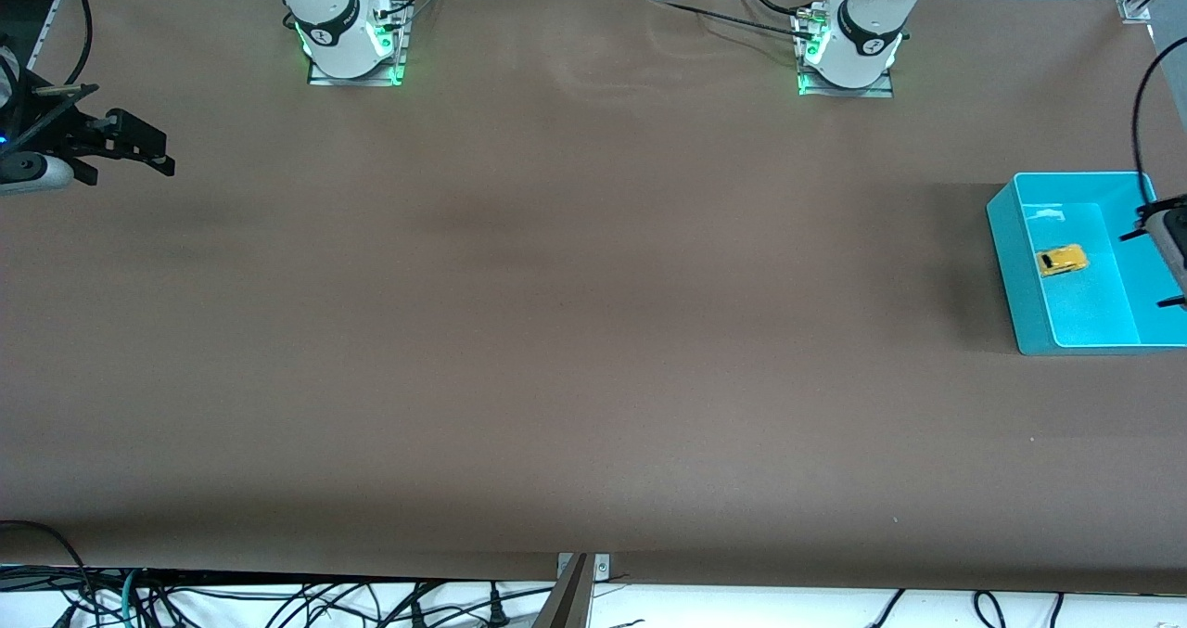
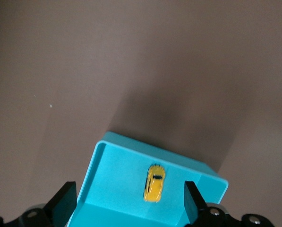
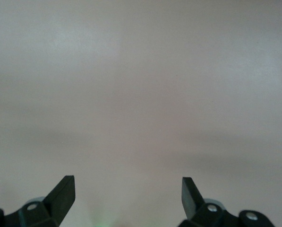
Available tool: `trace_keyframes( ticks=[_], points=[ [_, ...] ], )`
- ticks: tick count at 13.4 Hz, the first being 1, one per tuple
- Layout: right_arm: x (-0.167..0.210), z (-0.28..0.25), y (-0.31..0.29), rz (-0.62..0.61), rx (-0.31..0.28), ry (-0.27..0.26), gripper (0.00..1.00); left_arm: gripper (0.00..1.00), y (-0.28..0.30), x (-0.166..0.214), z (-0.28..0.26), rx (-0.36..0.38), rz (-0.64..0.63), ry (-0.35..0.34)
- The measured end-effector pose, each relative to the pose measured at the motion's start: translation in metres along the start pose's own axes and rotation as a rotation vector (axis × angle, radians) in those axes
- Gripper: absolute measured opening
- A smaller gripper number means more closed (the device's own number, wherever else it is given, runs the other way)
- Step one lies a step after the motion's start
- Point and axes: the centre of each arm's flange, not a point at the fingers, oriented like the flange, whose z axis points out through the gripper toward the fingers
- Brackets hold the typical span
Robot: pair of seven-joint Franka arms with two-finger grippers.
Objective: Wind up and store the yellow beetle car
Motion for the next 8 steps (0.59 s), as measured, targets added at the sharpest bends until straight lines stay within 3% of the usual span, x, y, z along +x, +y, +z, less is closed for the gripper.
trace_keyframes(
  ticks=[4, 8],
  points=[
    [0.000, 0.000, 0.000, 0.000, 0.000, 0.000, 1.00, 1.00, 0.030, 0.078, -0.021, -0.026, -0.196, 0.085],
    [0.000, 0.000, 0.000, 0.000, 0.000, 0.000, 1.00, 1.00, 0.081, 0.141, -0.058, -0.050, -0.430, 0.100]
  ],
)
